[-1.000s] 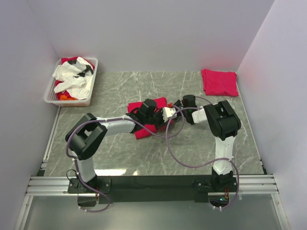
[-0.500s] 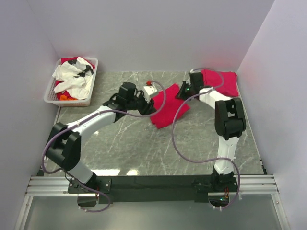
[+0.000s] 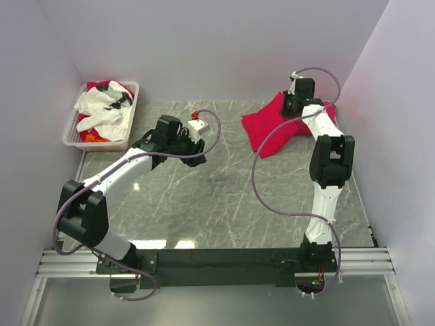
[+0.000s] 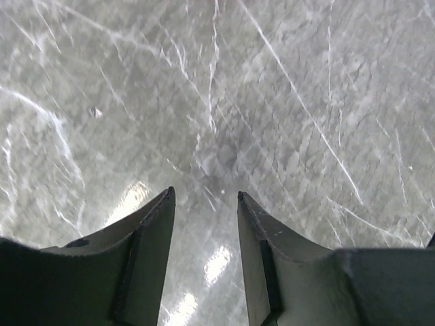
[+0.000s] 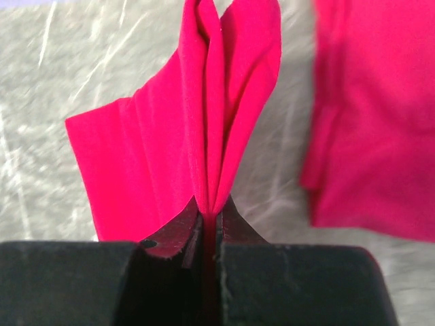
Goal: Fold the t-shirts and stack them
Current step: Neatly place the folded tshirt to the corner
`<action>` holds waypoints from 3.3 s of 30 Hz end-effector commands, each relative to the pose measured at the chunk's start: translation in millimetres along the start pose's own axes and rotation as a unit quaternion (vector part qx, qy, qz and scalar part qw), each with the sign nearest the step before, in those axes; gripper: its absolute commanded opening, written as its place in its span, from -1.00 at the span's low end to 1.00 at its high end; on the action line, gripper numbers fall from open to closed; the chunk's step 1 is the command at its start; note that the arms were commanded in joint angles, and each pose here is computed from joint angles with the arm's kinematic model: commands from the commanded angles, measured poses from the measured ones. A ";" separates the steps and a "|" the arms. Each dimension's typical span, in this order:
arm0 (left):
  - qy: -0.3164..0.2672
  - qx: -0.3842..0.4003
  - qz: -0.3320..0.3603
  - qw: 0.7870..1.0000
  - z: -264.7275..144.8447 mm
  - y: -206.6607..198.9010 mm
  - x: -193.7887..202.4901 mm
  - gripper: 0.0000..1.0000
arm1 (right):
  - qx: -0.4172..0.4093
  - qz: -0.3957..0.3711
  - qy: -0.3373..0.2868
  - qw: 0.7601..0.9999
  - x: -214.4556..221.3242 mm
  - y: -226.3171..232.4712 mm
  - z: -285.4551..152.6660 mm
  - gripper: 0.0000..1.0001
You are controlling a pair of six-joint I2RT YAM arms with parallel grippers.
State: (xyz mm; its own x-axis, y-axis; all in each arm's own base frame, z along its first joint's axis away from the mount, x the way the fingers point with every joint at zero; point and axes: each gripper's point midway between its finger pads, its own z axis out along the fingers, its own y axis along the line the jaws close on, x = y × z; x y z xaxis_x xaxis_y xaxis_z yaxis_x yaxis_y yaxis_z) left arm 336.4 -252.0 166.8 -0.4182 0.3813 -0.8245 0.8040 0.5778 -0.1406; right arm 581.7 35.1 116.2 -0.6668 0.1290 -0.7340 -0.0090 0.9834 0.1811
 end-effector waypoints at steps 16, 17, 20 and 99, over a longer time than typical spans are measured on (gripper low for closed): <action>0.024 -0.007 -0.024 0.999 -4.3 -0.1 13.6 0.50 | 0.073 -0.069 -0.160 0.982 -122.3 -49.4 -25.3 -1.00; 0.024 -0.007 -0.023 0.999 -4.8 -0.2 13.5 0.63 | 0.075 -0.069 -0.164 0.981 -125.8 -52.0 -26.7 -1.00; 0.028 -0.005 -0.023 0.999 -4.3 -0.8 15.7 0.66 | 0.078 -0.072 -0.175 0.979 -135.2 -56.5 -31.5 -1.00; 0.056 0.027 -0.092 0.994 -23.2 12.8 18.9 0.99 | 0.211 -0.177 -0.058 0.960 -78.2 -237.3 -36.0 -0.71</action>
State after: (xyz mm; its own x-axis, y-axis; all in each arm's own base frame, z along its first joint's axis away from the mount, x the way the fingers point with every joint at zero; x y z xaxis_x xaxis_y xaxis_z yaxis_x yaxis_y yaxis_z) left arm 323.9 -218.5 139.1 -0.6333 0.3843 -0.6718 0.7122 0.6291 -0.3115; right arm 625.1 -229.9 144.5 -0.5725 -0.2555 -0.7791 0.1425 0.9048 -0.4014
